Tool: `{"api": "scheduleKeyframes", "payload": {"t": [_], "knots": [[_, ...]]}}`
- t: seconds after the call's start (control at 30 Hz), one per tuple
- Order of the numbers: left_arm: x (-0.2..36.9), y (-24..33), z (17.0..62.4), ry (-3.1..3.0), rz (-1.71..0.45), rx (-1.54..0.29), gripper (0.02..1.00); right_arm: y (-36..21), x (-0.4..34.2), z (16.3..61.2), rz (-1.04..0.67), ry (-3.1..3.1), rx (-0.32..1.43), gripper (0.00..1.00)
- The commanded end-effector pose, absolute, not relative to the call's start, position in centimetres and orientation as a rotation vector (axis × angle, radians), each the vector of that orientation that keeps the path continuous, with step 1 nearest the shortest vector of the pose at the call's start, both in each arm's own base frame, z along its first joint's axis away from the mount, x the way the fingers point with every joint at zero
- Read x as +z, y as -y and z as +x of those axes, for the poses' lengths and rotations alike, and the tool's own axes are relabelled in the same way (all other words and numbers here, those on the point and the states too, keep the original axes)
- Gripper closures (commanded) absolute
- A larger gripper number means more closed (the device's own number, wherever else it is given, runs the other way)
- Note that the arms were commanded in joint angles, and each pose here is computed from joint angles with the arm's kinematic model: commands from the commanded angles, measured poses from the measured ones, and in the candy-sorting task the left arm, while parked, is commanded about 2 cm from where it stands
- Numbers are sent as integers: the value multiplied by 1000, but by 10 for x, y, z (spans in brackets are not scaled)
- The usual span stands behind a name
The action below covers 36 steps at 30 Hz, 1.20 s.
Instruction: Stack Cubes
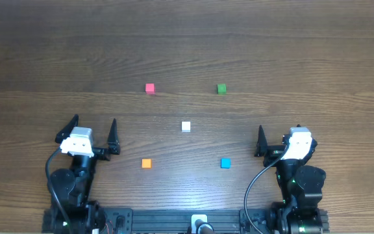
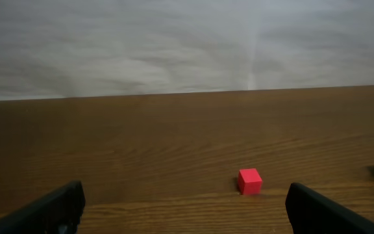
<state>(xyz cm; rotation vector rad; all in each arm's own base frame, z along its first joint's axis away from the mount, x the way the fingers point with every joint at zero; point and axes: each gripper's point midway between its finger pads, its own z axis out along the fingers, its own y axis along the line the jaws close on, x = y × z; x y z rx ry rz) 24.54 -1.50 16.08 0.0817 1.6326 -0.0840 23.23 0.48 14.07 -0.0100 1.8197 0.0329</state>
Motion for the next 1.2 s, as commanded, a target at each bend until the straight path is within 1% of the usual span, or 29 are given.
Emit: {"api": "scheduleKeyframes", "payload": {"t": [0.03, 1.2], "knots": [[159, 18, 245, -1632, 106, -86, 18, -5, 139, 233, -14, -1815, 33, 7], [159, 18, 245, -1632, 106, -86, 20, -5, 139, 233, -14, -1815, 33, 9]]}}
